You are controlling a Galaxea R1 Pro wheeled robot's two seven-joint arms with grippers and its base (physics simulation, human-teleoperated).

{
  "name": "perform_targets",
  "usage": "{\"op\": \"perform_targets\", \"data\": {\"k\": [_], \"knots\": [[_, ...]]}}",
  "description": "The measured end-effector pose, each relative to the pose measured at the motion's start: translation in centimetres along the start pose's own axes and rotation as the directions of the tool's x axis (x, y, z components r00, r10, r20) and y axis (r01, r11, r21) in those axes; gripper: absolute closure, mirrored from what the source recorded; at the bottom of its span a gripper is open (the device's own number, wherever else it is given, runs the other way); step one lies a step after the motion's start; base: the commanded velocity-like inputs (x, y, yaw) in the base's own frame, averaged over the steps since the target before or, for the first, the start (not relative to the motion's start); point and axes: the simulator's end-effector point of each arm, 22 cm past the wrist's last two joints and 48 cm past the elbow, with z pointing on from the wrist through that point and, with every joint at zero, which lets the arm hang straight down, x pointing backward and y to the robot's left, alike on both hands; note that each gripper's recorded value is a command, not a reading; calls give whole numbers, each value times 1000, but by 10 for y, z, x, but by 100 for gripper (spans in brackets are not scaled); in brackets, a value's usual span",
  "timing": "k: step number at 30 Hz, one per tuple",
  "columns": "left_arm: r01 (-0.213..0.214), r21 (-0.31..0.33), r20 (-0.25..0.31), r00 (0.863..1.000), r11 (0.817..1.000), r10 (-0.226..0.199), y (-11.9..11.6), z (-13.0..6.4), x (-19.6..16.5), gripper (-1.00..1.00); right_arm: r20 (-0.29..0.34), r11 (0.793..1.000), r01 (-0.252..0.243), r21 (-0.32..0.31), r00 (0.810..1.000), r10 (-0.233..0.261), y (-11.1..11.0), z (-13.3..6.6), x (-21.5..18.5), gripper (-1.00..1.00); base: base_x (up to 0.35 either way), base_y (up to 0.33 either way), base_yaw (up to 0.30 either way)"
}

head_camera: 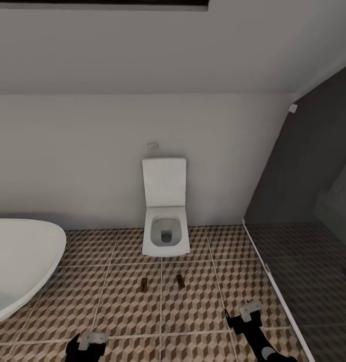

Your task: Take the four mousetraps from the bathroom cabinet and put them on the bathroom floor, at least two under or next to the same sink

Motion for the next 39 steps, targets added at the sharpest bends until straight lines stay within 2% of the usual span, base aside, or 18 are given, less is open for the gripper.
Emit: {"op": "perform_targets", "data": {"k": [39], "knots": [[9, -10, 62, 998, 1000, -8, 5, -4, -30, -100, 61, 1000, 1, 17, 998, -2, -8, -4, -32, -100, 0, 0, 0]]}}
